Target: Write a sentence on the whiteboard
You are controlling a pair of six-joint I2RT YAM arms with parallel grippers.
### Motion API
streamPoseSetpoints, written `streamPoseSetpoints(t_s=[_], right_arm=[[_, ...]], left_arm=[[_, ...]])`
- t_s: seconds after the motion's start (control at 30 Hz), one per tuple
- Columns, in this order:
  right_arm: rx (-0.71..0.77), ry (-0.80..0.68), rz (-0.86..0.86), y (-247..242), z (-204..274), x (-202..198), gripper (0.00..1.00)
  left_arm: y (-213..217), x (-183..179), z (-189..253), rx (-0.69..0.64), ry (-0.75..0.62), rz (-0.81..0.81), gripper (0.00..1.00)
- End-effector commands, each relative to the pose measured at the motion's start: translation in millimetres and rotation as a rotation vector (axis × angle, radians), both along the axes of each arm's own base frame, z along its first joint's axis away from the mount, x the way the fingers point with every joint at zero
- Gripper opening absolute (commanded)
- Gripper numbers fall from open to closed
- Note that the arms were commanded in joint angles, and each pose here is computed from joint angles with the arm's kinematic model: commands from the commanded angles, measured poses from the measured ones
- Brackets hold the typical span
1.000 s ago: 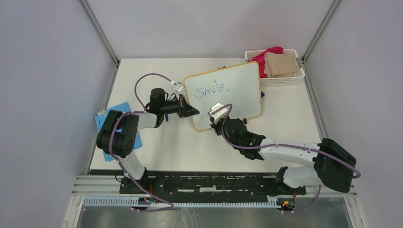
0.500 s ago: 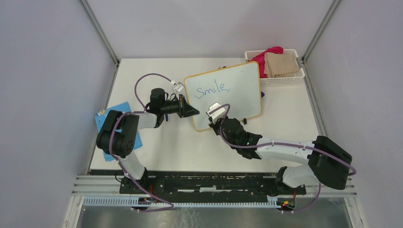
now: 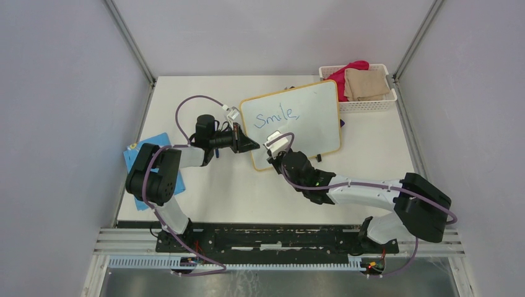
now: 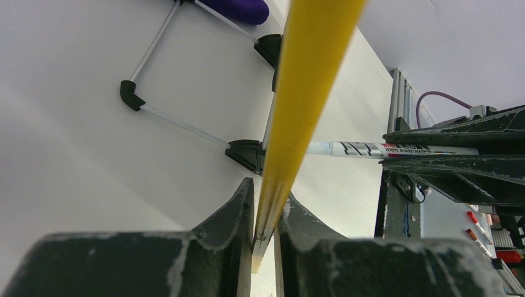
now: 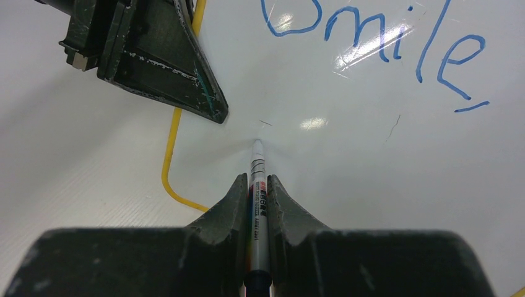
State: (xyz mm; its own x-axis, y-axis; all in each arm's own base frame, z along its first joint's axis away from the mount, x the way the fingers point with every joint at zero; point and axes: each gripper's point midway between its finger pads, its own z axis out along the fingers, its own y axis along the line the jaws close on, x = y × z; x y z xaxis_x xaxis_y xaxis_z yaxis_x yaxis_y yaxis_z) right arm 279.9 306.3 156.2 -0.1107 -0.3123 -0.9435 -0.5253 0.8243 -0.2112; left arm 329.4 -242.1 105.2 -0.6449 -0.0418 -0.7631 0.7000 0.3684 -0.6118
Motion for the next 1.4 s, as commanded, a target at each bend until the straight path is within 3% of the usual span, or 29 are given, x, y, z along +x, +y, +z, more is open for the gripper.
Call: streamPoseSetpoints(t_s=[0.0, 0.6, 1.37], right_arm=[[0.053, -0.027, -0.021, 10, 20, 7, 0.0], [0.014, 0.021, 0.053, 18, 0, -2, 0.0], [-0.031, 0.056, -0.071, -23, -23, -3, 0.0]], left_arm=[[8, 12, -10, 0.069, -0.02, 0.072, 0.02], [8, 12, -10, 0.071, -0.02, 0.073, 0.02], [8, 12, -10, 0.073, -0.02, 0.073, 0.02]])
